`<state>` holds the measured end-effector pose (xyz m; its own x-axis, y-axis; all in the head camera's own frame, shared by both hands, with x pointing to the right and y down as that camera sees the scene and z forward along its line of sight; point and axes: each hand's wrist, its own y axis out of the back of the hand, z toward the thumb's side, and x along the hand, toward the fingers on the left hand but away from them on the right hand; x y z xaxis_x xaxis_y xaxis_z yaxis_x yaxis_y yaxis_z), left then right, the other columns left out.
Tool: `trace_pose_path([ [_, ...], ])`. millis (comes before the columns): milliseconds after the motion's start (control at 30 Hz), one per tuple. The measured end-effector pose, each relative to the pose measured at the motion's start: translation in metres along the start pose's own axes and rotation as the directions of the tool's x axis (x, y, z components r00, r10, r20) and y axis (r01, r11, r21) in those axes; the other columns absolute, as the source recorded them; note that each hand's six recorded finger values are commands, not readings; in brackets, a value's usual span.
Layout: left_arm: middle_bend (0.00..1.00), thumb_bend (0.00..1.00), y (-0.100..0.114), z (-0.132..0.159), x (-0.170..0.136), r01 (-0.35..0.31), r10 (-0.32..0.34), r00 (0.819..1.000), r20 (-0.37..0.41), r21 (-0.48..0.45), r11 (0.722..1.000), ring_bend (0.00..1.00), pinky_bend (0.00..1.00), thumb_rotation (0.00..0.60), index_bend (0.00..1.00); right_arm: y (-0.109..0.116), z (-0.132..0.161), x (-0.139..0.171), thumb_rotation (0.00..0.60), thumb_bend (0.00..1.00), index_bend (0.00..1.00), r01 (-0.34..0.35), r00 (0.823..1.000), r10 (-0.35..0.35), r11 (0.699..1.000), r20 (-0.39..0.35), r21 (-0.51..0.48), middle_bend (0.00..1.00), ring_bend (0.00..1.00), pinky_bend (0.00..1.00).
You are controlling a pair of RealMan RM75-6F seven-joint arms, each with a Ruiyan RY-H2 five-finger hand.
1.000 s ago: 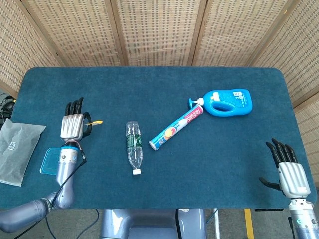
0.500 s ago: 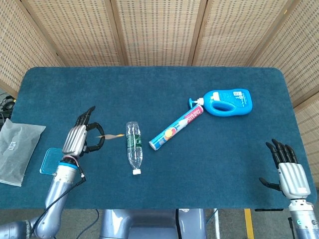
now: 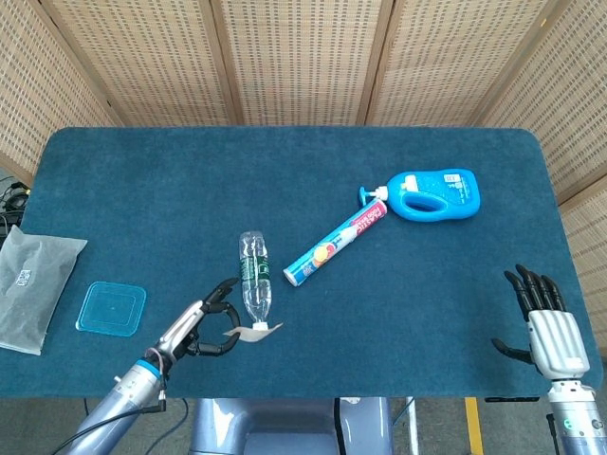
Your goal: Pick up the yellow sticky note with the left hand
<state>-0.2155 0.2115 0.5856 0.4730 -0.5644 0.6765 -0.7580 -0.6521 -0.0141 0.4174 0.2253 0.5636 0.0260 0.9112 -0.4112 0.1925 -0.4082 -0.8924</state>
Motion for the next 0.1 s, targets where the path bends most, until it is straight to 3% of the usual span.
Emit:
trace_pose_path([
  [100,0.00,0.62,-0.0042,-0.0047,-0.0023,0.011,-0.011,1.000,-0.003,0.012,1.000,0.00,0.00,0.600,0.62,0.0000,0.0001,0.0002,0.600,0.00,0.00,0.000,1.000,0.000,1.000,-0.001,0.002,0.00,0.00,0.00],
])
